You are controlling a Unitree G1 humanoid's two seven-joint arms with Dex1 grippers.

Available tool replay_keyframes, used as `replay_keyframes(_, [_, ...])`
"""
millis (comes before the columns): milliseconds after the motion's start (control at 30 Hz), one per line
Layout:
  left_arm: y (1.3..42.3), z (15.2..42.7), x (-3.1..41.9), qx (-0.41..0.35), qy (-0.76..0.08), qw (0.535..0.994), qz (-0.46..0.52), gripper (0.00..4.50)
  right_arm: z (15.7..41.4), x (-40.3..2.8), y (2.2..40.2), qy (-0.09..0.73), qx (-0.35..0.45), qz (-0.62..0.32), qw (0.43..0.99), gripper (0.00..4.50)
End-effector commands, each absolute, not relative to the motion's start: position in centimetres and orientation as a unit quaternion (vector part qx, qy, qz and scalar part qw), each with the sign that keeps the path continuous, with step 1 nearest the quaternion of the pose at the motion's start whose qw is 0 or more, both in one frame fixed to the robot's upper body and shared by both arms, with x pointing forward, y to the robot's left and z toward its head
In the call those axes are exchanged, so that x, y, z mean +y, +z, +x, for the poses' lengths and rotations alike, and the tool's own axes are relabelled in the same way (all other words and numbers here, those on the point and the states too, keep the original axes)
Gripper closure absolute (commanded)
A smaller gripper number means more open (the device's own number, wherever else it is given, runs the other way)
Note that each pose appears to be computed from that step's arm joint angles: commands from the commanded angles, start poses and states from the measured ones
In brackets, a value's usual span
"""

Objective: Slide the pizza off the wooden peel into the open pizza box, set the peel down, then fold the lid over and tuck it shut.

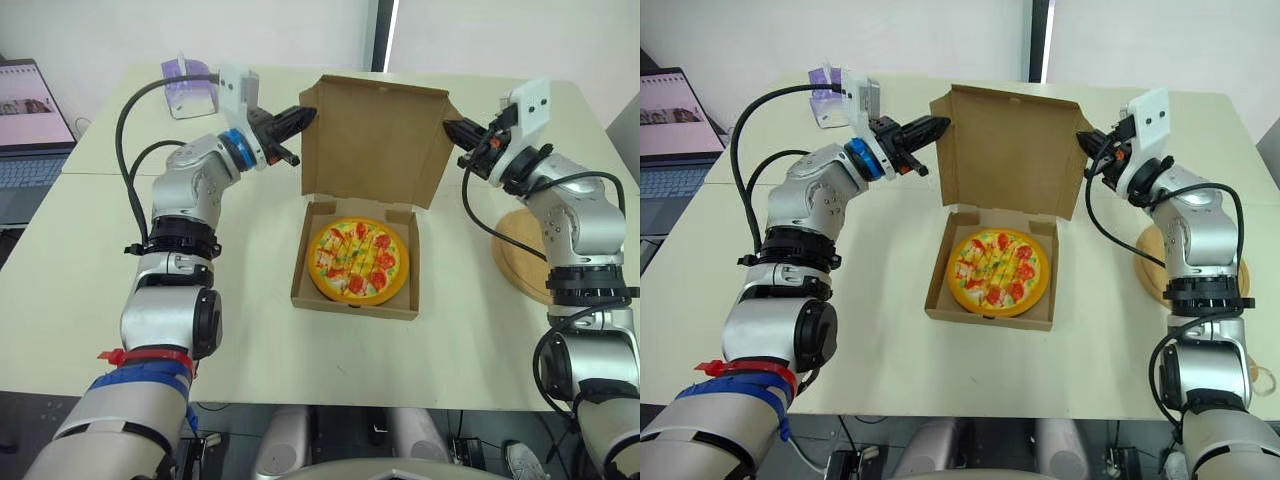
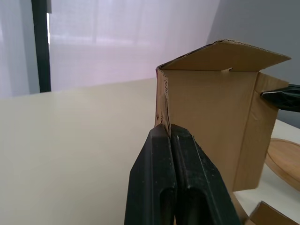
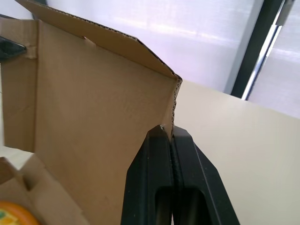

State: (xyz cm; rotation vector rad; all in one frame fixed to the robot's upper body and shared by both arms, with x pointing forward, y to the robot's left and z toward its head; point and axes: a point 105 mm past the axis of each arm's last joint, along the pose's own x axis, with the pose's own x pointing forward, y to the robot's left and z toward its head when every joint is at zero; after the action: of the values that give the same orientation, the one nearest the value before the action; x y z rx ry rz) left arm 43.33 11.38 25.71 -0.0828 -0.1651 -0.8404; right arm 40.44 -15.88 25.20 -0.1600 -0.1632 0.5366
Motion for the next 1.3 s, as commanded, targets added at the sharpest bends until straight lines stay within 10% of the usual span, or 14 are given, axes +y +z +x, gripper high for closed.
replay_keyframes(33, [27.9, 42.8, 11.0, -0.121, -0.384, 0.915, -0.032, 4.50, 39.4, -14.6, 27.9, 0.243, -0.124, -0.099, 0.957, 4.46])
replay_keyframes(700, [29.4, 40.7, 10.1, -0.179, -0.223, 0.957, 0.043, 4.50, 37.4, -11.3, 28.8, 0.186, -0.151, -0.090, 0.967, 4.46])
replay_keyframes(1300, [28.8, 45.2, 9.4, -0.182, -0.227, 0.956, 0.027, 4.50, 43.0, -13.6, 29.8, 0.145, -0.187, -0.097, 0.967, 4.46])
